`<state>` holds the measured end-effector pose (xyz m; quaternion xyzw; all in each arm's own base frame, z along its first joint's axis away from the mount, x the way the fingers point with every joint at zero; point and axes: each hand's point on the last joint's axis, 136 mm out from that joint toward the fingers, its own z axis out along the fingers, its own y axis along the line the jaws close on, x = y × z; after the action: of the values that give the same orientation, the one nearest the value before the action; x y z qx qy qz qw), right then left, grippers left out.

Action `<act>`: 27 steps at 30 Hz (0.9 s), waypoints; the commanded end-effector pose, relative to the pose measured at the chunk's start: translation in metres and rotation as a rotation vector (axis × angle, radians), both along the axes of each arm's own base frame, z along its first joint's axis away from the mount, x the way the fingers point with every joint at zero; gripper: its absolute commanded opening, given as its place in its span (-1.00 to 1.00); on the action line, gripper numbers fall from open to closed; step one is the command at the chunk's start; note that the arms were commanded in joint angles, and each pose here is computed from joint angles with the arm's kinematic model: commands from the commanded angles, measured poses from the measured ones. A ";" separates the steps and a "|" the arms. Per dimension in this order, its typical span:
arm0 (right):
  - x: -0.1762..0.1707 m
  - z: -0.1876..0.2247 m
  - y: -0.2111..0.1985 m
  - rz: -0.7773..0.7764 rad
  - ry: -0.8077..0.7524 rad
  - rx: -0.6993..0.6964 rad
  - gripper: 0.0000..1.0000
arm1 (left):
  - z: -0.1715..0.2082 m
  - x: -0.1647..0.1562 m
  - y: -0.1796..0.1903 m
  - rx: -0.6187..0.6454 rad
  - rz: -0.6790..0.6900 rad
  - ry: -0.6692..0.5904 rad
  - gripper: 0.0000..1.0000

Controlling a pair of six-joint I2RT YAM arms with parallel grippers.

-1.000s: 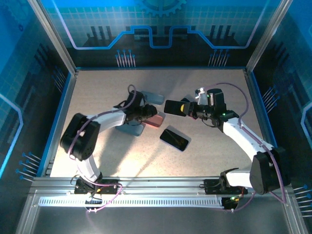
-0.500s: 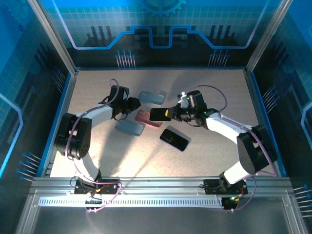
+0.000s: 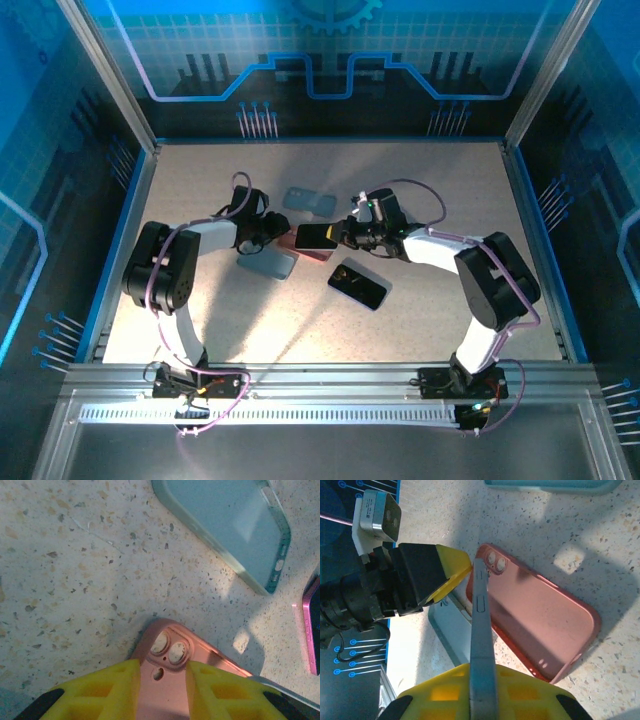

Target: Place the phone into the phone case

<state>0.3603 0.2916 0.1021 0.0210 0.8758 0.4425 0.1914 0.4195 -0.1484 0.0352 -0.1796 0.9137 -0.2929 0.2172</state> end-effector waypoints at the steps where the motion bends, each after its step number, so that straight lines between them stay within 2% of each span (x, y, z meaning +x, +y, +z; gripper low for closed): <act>1: 0.013 0.024 0.014 0.017 -0.065 0.077 -1.00 | -0.010 -0.010 -0.001 -0.026 -0.009 0.024 -0.38; 15: 0.013 0.003 0.007 0.009 0.021 0.089 -1.00 | -0.003 -0.031 -0.014 -0.141 0.007 0.041 -0.39; 27: 0.018 -0.009 0.004 0.009 0.052 0.092 -1.00 | 0.012 -0.027 -0.005 -0.086 0.011 0.002 -0.37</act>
<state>0.3674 0.2927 0.0833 0.0438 0.8695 0.4657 0.1585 0.3938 -0.1554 0.0422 -0.2014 0.8949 -0.3399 0.2075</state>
